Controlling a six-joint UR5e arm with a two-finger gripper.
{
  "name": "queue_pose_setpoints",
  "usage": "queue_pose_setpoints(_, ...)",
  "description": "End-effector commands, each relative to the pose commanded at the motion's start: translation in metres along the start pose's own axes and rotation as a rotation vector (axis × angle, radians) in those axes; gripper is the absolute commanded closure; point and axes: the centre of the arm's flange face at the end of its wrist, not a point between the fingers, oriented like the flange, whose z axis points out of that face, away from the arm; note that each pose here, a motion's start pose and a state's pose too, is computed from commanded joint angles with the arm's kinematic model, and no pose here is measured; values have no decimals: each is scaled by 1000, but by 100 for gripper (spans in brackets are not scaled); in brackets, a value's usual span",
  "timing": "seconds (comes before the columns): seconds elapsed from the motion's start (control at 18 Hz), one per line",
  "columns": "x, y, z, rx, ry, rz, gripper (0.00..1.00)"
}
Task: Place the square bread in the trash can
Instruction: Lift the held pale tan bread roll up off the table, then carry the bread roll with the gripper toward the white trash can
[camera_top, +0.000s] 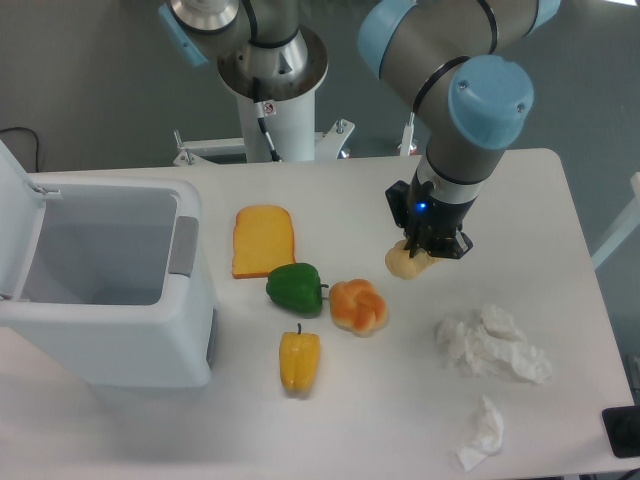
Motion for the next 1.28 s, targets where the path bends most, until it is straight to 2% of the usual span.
queue_pose_setpoints(0.11,2,-1,6,0,11,2,100)
queue_pose_setpoints(0.44,1,-5,-9,6,-20,-23,100)
queue_pose_setpoints(0.83,23,-15,-54,32,-93,-187,100)
queue_pose_setpoints(1.0,42,-30,-64,46,-103,-268,100)
queue_pose_setpoints(1.17,54,-51,-70,122,-86,-380,100)
queue_pose_setpoints(1.28,63,-58,-84,191,-89,-407,100)
